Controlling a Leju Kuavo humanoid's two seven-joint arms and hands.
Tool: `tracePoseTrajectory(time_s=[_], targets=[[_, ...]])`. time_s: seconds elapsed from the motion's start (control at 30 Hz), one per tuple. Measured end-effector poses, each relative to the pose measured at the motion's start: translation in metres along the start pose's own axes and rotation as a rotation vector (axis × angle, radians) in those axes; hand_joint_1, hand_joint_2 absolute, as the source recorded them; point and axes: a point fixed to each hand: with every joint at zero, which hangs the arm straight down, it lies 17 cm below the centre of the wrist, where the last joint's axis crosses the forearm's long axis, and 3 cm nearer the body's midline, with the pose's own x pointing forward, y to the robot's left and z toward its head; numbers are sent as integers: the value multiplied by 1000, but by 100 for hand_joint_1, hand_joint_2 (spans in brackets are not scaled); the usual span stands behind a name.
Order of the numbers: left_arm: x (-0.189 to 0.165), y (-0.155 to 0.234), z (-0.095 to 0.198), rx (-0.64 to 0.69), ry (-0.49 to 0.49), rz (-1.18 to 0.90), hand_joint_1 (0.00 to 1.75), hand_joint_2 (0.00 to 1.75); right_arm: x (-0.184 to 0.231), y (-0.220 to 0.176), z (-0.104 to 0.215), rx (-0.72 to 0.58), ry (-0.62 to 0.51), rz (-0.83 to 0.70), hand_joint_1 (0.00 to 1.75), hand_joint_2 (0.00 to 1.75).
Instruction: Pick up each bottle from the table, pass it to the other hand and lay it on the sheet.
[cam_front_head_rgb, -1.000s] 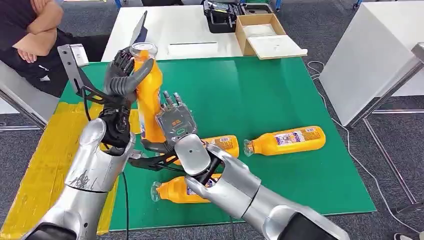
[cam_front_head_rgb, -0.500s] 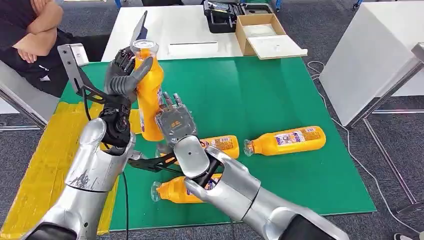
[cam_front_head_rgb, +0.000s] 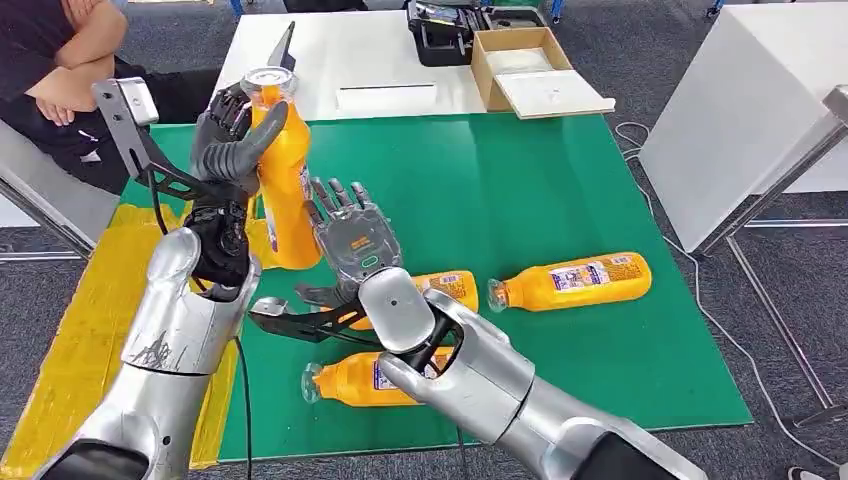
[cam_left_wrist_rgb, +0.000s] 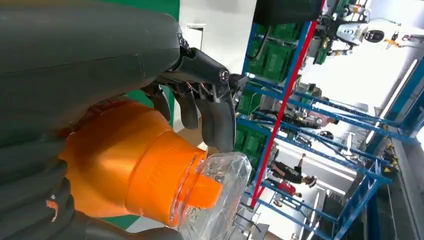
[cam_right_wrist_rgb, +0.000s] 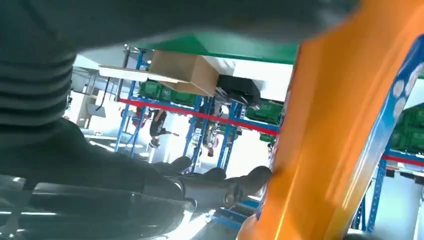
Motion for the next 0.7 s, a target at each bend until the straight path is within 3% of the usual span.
tracePoseTrajectory(time_s=[0.27, 0.53, 0.7], targets=[[4, 10, -2, 22, -19, -10, 175, 175, -1, -4, 3, -12, -8, -8, 0, 0], [39, 102, -8, 180, -99, -20, 175, 175, -23, 0, 20, -32, -31, -81, 0, 0], [47, 169, 1, 287, -124, -36, 175, 175, -45, -19, 36, -112, -25, -126, 0, 0]])
